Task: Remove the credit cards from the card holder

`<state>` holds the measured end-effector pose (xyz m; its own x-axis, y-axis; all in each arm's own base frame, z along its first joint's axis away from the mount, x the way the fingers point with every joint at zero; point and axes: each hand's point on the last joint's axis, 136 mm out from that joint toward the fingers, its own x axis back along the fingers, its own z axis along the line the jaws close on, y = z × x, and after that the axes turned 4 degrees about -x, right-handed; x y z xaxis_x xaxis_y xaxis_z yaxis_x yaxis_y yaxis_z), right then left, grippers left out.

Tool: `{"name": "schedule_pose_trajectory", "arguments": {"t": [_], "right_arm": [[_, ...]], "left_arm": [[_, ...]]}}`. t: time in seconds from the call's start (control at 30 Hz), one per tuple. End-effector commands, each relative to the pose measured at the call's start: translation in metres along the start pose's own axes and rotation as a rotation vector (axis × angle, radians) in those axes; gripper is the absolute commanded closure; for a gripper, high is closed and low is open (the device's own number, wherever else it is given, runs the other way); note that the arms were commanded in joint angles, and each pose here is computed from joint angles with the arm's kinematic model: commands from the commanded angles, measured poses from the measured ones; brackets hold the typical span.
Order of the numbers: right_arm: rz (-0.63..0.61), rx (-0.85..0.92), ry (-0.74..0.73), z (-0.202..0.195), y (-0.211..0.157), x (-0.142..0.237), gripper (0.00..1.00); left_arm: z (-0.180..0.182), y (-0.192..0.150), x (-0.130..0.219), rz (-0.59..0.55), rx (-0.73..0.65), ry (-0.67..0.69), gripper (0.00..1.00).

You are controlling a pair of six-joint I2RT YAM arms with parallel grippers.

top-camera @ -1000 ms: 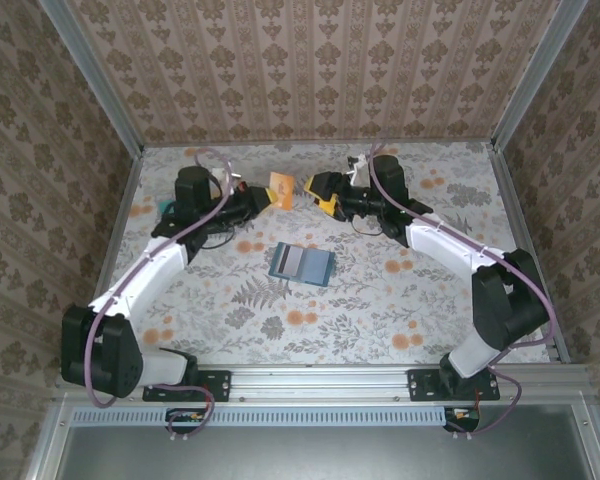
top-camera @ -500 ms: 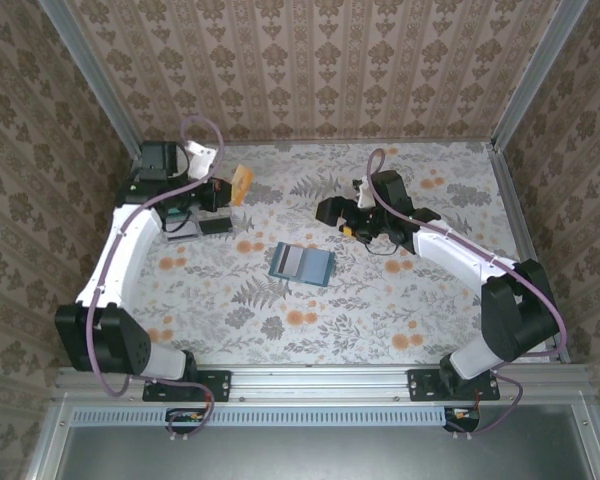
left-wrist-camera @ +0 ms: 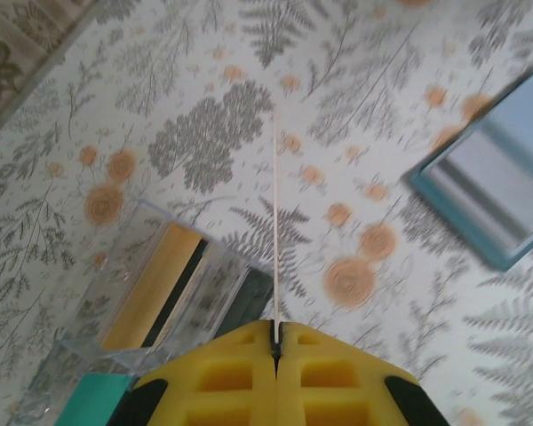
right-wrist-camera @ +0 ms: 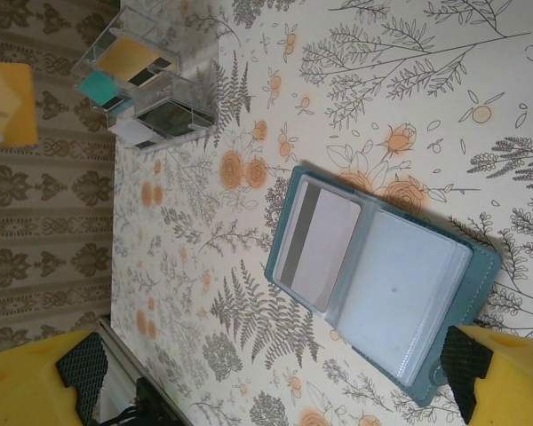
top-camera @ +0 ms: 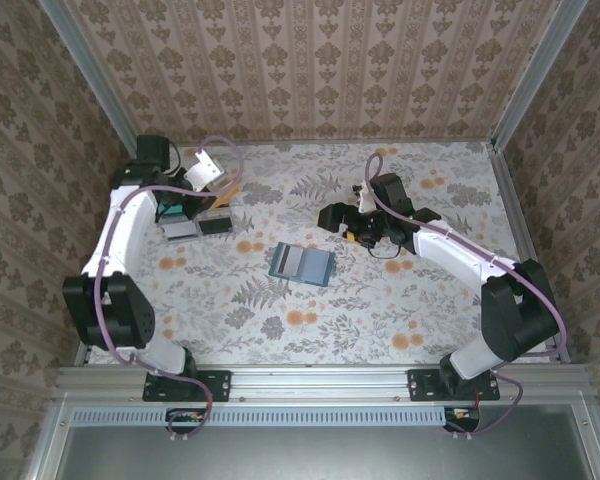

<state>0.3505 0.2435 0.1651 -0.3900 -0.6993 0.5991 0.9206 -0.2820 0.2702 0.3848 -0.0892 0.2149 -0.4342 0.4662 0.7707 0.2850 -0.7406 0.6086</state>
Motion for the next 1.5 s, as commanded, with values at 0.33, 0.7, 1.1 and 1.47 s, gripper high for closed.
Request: {"name": "schedule_pose_trajectory", "arguments": {"t": [0.33, 0.7, 1.1, 1.47], "right_arm": [[-0.009, -0.019, -0.003, 0.006, 0.005, 0.007, 0.0], [-0.009, -0.034, 0.002, 0.008, 0.006, 0.004, 0.0], [-0.012, -0.026, 0.0, 0.01, 0.007, 0.006, 0.0], [-0.018, -0.029, -0.012, 0.007, 0.006, 0.007, 0.0]], "left_arm": [[0.046, -0.058, -0.038, 0.201, -0.168, -0.067, 1.0], [0.076, -0.052, -0.056, 0.241, -0.259, -0.028, 1.0], [0.061, -0.051, -0.07, 0.242, -0.265, -0.133, 1.0], [0.042, -0.033, -0.082, 0.184, -0.25, -0.228, 1.0]]}}
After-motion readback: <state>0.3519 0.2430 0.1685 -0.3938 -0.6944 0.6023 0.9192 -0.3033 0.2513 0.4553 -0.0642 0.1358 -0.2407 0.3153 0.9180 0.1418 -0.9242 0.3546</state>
